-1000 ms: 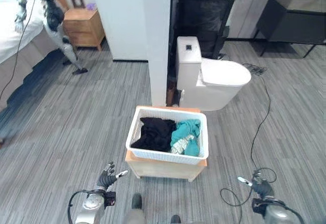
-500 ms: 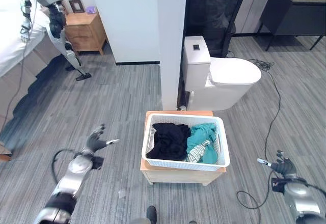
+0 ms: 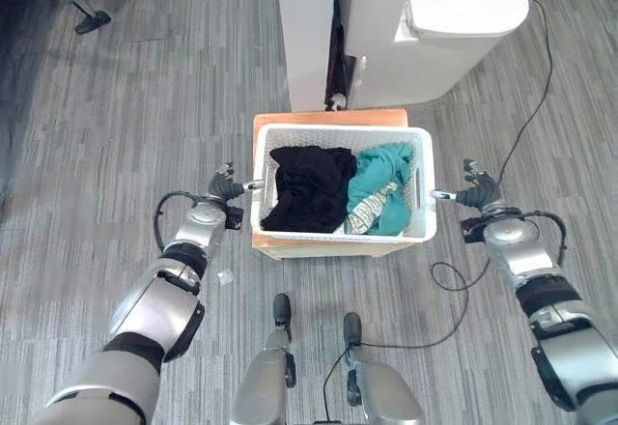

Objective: Grab the laundry basket,head to the washer,open it,put in the laundry and shut it.

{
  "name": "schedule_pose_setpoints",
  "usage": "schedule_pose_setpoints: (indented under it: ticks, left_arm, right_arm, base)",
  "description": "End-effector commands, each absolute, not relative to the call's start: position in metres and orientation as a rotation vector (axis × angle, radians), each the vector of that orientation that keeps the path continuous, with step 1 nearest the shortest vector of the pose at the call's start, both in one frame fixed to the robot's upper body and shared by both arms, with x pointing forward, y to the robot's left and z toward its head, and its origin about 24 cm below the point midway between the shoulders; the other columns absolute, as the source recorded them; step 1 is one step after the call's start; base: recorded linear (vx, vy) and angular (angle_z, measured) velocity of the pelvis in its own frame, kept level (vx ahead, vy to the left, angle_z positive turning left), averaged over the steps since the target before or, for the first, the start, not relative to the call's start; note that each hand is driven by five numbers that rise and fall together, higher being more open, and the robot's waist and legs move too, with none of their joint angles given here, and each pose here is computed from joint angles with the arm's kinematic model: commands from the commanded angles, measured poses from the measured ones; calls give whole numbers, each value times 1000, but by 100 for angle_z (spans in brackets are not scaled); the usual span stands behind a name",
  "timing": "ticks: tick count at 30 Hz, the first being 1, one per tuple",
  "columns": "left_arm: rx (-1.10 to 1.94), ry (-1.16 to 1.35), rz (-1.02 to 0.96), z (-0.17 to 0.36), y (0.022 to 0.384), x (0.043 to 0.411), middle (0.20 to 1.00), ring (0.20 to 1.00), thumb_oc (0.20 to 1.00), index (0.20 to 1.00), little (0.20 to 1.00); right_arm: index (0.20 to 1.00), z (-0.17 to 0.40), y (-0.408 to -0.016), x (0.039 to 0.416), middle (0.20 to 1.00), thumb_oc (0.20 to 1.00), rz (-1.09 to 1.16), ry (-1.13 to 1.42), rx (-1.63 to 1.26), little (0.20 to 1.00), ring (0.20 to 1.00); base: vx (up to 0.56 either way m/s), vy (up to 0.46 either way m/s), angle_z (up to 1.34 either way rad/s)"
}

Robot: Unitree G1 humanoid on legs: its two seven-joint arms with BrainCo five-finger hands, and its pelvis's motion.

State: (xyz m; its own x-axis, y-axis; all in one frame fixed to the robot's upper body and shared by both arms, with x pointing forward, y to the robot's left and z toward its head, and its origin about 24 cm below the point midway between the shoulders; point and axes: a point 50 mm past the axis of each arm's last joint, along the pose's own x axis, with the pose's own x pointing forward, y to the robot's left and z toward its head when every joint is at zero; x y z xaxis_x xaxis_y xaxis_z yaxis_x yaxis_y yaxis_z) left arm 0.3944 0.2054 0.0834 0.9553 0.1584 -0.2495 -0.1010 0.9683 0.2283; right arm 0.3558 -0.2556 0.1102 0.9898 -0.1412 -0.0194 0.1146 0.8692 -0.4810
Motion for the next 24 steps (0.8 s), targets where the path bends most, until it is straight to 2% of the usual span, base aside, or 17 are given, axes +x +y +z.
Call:
schedule_pose_setpoints:
  ticks: [1, 5, 14, 18, 24]
  left_arm:
    - [193, 260, 123, 81, 187, 396, 1000, 1000, 1000, 1000, 1000]
    - [258, 214, 79, 91, 172, 402, 1000, 1000, 1000, 1000, 1000]
    - [354, 159, 44, 106, 164, 407, 1000, 1000, 1000, 1000, 1000]
    - [440, 152, 26, 110, 160, 409, 1000, 1000, 1000, 1000, 1000]
    - [525, 168, 23, 113, 162, 411, 1000, 1000, 1000, 1000, 1000]
  right_arm:
    - [1000, 128, -266, 351, 1000, 1000, -187, -62, -457, 1000, 1000]
    - [1000, 119, -265, 347, 1000, 1000, -187, -51, -444, 1000, 1000]
    - [1000, 121, -263, 347, 1000, 1000, -197, -69, -421, 1000, 1000]
    - [1000, 125, -282, 349, 1000, 1000, -299, -44, -474, 1000, 1000]
    - [1000, 132, -283, 360, 1000, 1000, -316, -19, -545, 1000, 1000]
  base:
    - [0, 0, 0]
    - [0, -20, 3]
    - [0, 0, 0]
    - [3, 5, 2]
    - [-2, 1, -1]
